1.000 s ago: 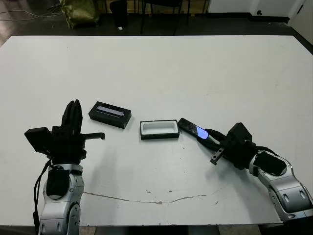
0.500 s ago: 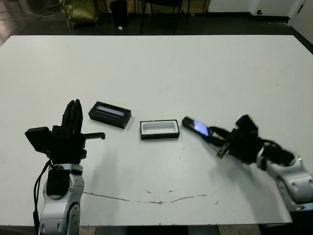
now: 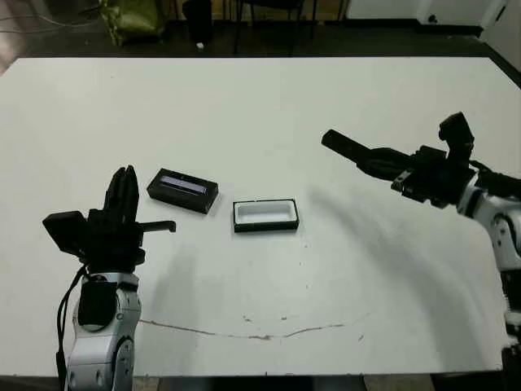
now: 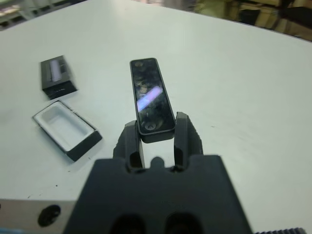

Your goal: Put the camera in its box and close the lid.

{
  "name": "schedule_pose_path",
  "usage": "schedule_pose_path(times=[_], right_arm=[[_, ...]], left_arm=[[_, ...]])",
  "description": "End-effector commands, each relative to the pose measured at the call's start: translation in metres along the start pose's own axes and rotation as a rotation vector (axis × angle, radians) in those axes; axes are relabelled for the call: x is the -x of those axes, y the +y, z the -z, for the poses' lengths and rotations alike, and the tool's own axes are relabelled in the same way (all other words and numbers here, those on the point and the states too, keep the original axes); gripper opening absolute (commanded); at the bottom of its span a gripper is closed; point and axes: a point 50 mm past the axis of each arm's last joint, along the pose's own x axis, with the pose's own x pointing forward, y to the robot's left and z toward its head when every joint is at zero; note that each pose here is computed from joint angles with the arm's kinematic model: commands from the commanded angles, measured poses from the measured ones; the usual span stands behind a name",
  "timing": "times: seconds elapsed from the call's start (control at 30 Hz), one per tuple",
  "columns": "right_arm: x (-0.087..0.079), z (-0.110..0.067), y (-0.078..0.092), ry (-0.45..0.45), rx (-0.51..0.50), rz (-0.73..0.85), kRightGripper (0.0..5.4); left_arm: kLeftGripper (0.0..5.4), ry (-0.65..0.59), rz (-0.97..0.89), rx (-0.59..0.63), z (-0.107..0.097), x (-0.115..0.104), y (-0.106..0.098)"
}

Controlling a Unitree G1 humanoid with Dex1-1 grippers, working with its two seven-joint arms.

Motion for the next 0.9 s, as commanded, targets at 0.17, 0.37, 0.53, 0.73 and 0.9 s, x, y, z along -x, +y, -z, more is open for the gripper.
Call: schedule_pose_path(times=[0.17,0.37,0.53,0.73,0.9], right_arm=[[-0.016,-0.012,-0.009,0.079,0.167,-0.129,0.06],[-0.034,-0.02,-0.002,0.154,0.272,-0.26,0.06],[-0.047,-0.023,0.009,0.186,0.334,-0.342,0.06],[-0.057,-0.024,0.021,0.22,0.392,-0.407,0.06],[-0.06,-0.023,0.027,0.225,0.39,-0.452,0.06]], left_arm=[[0.0,0.036,-0.016,-0.012,0.005,0.004,0.003],[0.0,0.034,-0.012,-0.006,0.005,0.004,0.002],[0.0,0.034,-0.014,-0.014,0.005,0.005,0.002],[0.0,0.04,-0.015,0.005,0.006,0.005,0.002],[0.0,0.035,-0.015,0.006,0.005,0.005,0.0]])
